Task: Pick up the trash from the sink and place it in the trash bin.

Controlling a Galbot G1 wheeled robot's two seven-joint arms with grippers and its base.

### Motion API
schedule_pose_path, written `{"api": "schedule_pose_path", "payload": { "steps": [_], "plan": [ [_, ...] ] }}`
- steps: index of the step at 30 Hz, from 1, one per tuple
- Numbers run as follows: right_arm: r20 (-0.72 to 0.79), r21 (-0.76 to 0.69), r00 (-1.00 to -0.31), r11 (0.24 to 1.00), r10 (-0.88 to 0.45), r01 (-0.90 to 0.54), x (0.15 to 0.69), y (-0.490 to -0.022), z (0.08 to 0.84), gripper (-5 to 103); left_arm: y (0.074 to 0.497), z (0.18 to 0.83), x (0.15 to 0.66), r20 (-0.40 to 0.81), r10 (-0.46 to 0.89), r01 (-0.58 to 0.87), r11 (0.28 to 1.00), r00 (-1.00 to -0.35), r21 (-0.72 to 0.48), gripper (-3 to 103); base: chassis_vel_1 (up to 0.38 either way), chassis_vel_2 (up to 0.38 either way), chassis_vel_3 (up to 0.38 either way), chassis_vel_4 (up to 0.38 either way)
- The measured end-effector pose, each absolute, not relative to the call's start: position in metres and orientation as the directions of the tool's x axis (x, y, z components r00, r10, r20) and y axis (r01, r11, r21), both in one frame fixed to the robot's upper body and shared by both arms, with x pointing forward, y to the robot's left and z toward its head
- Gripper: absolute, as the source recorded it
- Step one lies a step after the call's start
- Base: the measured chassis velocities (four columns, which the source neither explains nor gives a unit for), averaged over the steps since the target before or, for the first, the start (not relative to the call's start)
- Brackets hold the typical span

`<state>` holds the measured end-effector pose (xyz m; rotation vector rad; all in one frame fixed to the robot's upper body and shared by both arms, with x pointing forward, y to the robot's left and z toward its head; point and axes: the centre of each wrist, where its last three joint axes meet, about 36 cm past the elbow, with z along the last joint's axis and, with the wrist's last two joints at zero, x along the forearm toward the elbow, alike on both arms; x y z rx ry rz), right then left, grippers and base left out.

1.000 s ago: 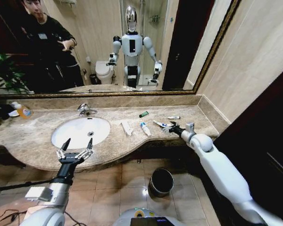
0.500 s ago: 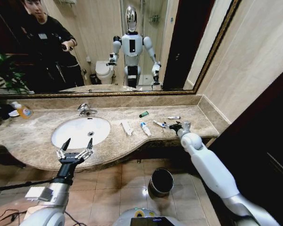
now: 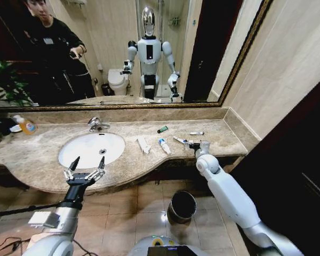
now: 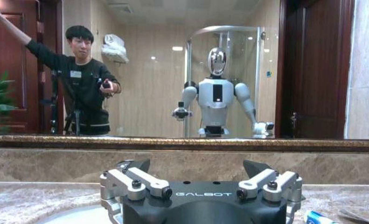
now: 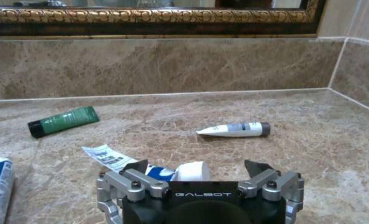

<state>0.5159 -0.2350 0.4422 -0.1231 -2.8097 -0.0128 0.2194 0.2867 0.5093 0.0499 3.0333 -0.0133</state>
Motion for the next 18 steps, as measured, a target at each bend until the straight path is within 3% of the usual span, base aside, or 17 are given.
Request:
{"api": "schedule_pose_path", "payload": {
  "steps": [3, 4, 6, 13, 18],
  "plan": [
    [0.325, -0.005, -0.942, 0.996, 0.084, 0.087, 0.5164, -0.2341, 0.4403, 101, 0.2867, 0.5093, 0.2194, -0.108, 0.032, 0.033, 0.999, -0.994, -0.007, 100, 0.000, 0.000, 0.000, 0.000],
    [0.323, -0.008, -0.942, 0.996, 0.089, 0.091, 0.5171, -0.2342, 0.4384, 94, 0.2867, 0.5093, 0.2195, -0.108, 0.032, 0.033, 0.999, -0.994, -0.007, 100, 0.000, 0.000, 0.000, 0.000],
    [0.322, -0.011, -0.942, 0.995, 0.093, 0.095, 0.5173, -0.2348, 0.4381, 94, 0.2867, 0.5093, 0.2194, -0.108, 0.032, 0.033, 0.999, -0.994, -0.007, 100, 0.000, 0.000, 0.000, 0.000],
    [0.319, -0.017, -0.941, 0.993, 0.112, 0.113, 0.5176, -0.2392, 0.4391, 61, 0.2867, 0.5093, 0.2194, -0.108, 0.032, 0.033, 0.999, -0.994, -0.007, 100, 0.000, 0.000, 0.000, 0.000],
    [0.326, -0.022, -0.939, 0.994, 0.111, 0.110, 0.5153, -0.2394, 0.4363, 46, 0.2867, 0.5093, 0.2194, -0.108, 0.032, 0.033, 0.999, -0.994, -0.007, 100, 0.000, 0.000, 0.000, 0.000]
  ]
}}
